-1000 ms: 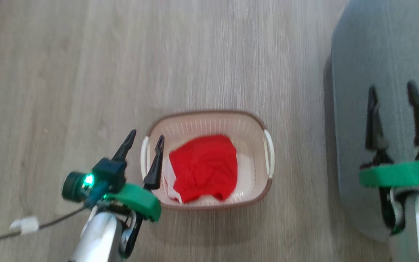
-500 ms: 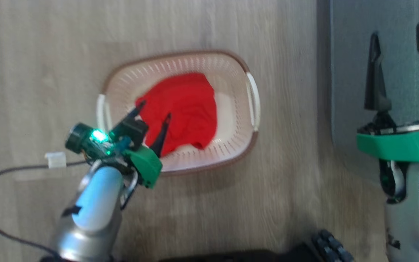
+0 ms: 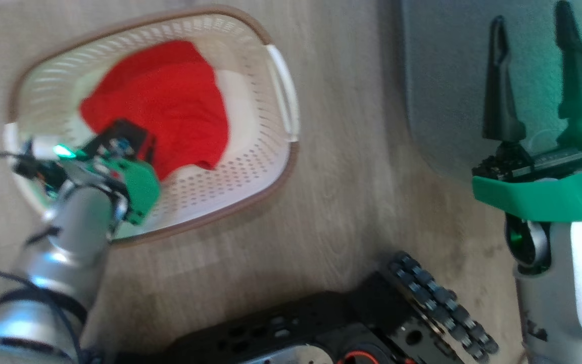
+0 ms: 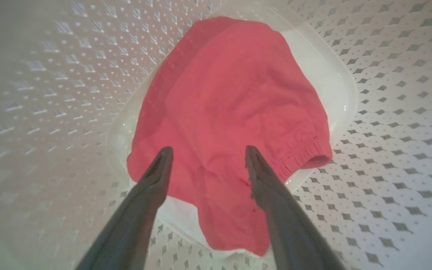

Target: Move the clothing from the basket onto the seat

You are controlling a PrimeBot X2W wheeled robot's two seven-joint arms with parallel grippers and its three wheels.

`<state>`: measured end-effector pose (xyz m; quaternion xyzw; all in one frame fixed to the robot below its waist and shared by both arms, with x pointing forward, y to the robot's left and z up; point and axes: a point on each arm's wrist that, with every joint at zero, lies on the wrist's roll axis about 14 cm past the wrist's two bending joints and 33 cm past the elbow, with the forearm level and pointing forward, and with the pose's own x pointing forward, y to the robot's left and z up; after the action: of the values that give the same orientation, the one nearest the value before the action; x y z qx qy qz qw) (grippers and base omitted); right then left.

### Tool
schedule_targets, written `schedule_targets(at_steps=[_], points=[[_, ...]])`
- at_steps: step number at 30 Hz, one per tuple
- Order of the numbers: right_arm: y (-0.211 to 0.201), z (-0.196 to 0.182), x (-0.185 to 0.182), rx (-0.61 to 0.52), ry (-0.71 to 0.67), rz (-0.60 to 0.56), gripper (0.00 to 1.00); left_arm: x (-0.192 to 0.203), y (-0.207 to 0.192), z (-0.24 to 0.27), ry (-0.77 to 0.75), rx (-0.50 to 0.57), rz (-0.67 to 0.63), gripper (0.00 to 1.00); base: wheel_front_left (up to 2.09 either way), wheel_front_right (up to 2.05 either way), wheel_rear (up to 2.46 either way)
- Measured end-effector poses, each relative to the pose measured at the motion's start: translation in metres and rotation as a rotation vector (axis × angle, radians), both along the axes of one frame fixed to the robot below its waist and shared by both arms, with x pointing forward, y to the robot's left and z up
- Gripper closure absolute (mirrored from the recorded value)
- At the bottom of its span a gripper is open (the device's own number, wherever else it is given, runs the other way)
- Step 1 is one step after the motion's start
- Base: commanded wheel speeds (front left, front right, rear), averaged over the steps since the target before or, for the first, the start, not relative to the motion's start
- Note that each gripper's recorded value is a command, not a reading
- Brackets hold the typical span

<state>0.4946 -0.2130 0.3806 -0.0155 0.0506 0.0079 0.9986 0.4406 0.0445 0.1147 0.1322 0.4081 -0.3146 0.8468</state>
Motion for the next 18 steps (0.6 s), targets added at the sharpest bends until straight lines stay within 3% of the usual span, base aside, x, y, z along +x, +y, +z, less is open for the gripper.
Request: schedule_targets(at_steps=[10,18], points=[[-0.020,-0.018,-0.011,-0.022,0.064,-0.046,0.00,0.013,-0.022,-0.054,0.094,0.055,-0.047,0.00,0.00,0.00,0.00],[-0.013,-0.027,-0.012,-0.041,0.088,-0.020,0.00,0.001,-0.007,-0.079,0.215,0.171,-0.055,0.00,0.00,0.00,0.00]])
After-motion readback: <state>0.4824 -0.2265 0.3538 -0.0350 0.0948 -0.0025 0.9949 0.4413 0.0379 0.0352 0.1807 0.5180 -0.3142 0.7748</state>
